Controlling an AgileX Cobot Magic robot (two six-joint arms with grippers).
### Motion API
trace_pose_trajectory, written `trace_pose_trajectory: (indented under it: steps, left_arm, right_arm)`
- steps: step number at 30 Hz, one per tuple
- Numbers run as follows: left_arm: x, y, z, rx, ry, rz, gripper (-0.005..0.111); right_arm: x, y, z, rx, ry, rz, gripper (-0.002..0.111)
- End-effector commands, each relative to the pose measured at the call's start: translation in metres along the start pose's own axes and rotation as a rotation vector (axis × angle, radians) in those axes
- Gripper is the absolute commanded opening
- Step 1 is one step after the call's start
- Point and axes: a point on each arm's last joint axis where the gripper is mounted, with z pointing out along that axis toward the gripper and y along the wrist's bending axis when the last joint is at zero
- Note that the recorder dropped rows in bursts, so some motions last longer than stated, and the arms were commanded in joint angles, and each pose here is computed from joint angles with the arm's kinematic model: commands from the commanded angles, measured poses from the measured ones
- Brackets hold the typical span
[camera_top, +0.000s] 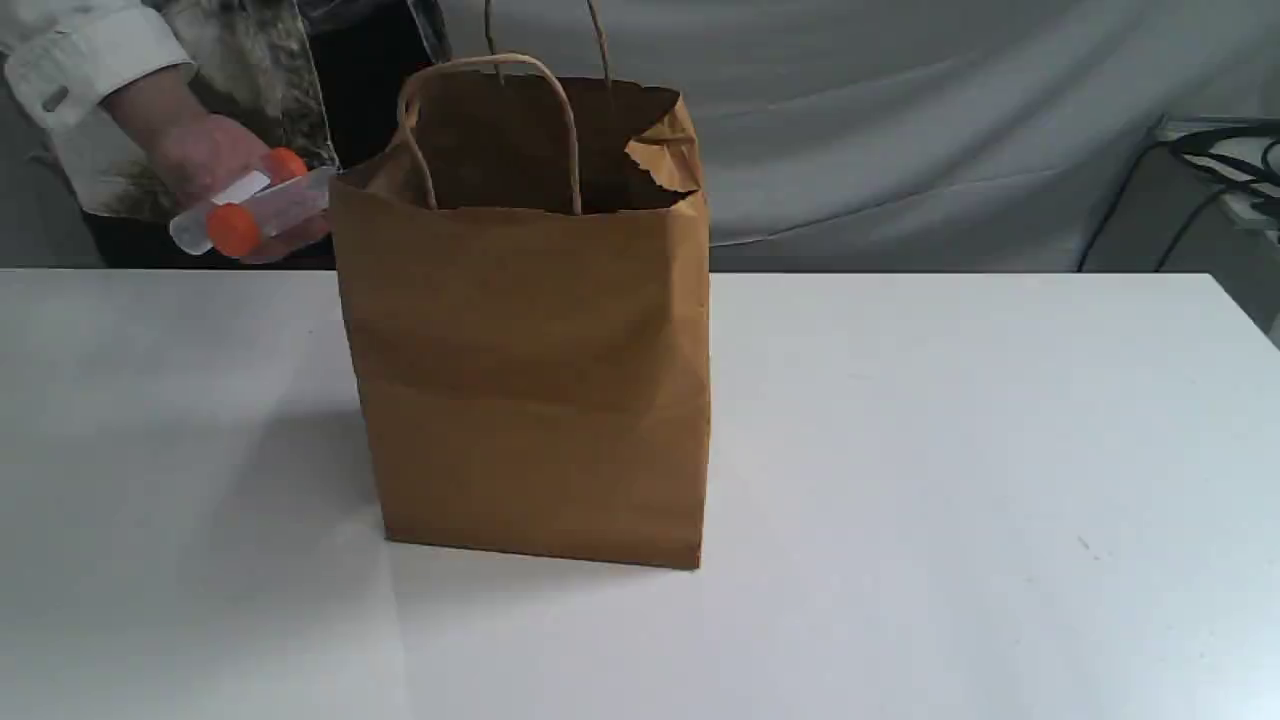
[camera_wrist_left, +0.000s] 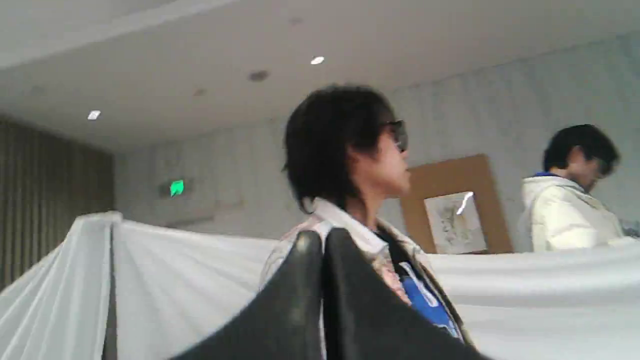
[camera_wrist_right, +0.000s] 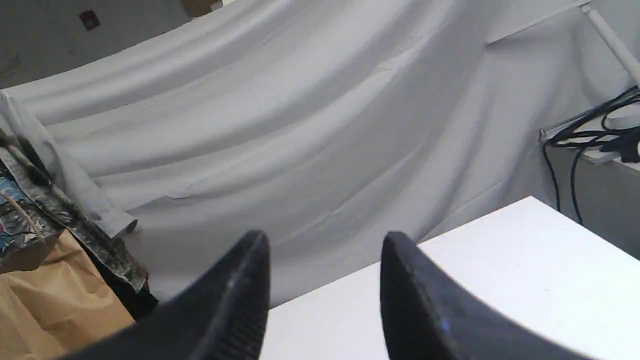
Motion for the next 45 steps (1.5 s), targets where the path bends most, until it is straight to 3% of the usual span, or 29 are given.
trace_pose_trajectory:
  steps: [1, 2, 6, 8, 13, 15, 17, 18, 19, 20, 22, 26, 33, 40, 45]
  left_arm:
    - [-0.007, 0.008, 0.042, -0.121, 0.096, -0.125, 0.000]
    - [-0.010, 0.004, 0.055, -0.091, 0.114, -0.102, 0.000]
    - [-0.023, -0.026, 0.101, 0.223, 0.215, 0.052, 0.000]
    - [-0.028, -0.035, 0.121, 0.322, 0.250, 0.105, 0.000]
    - [-0.052, -0.025, 0.165, 0.157, 0.086, 0.144, 0.000]
    - [-0.054, -0.032, 0.175, 0.194, 0.053, 0.338, 0.000]
    - [-0.049, -0.049, 0.180, 0.322, 0.071, 0.572, 0.000]
    - [-0.041, -0.062, 0.180, 0.438, 0.110, 0.727, 0.000]
    - [-0.034, -0.074, 0.177, 0.539, 0.148, 0.799, 0.000]
    - [-0.030, -0.083, 0.174, 0.599, 0.164, 0.801, 0.000]
    - [-0.025, -0.101, 0.169, 0.695, 0.220, 0.649, 0.000]
    - [-0.014, -0.116, 0.173, 0.711, 0.319, 0.331, 0.000]
    - [0.010, -0.129, 0.182, 0.793, 0.581, 0.278, 0.000]
    - [0.010, -0.130, 0.214, 0.639, 0.757, 0.133, 0.000]
    - [0.018, -0.110, 0.244, 0.523, 0.886, -0.056, 0.000]
  right_arm:
    - [0.001, 0.000, -0.001, -0.004, 0.003, -0.018, 0.036]
    - [0.001, 0.000, -0.001, -0.004, 0.003, -0.018, 0.036]
    - [0.001, 0.000, -0.001, -0.004, 0.003, -0.018, 0.036]
    - [0.001, 0.000, -0.001, -0.004, 0.003, -0.027, 0.036]
    - [0.001, 0.000, -0.001, -0.004, 0.003, -0.046, 0.036]
    - [0.001, 0.000, -0.001, -0.004, 0.003, -0.046, 0.036]
    - [0.001, 0.000, -0.001, -0.004, 0.003, -0.046, 0.036]
    - [0.001, 0.000, -0.001, -0.004, 0.003, -0.046, 0.036]
    - [0.001, 0.000, -0.001, -0.004, 0.003, -0.046, 0.036]
    - [0.001, 0.000, -0.001, -0.004, 0.003, -0.048, 0.036]
    - [0.001, 0.000, -0.001, -0.004, 0.003, -0.052, 0.036]
    - [0.001, 0.000, -0.001, -0.004, 0.003, -0.059, 0.036]
    - [0.001, 0.000, -0.001, -0.004, 0.003, -0.059, 0.036]
    - [0.001, 0.000, -0.001, -0.004, 0.003, -0.059, 0.036]
    - [0.002, 0.000, -0.001, -0.005, 0.007, -0.059, 0.036]
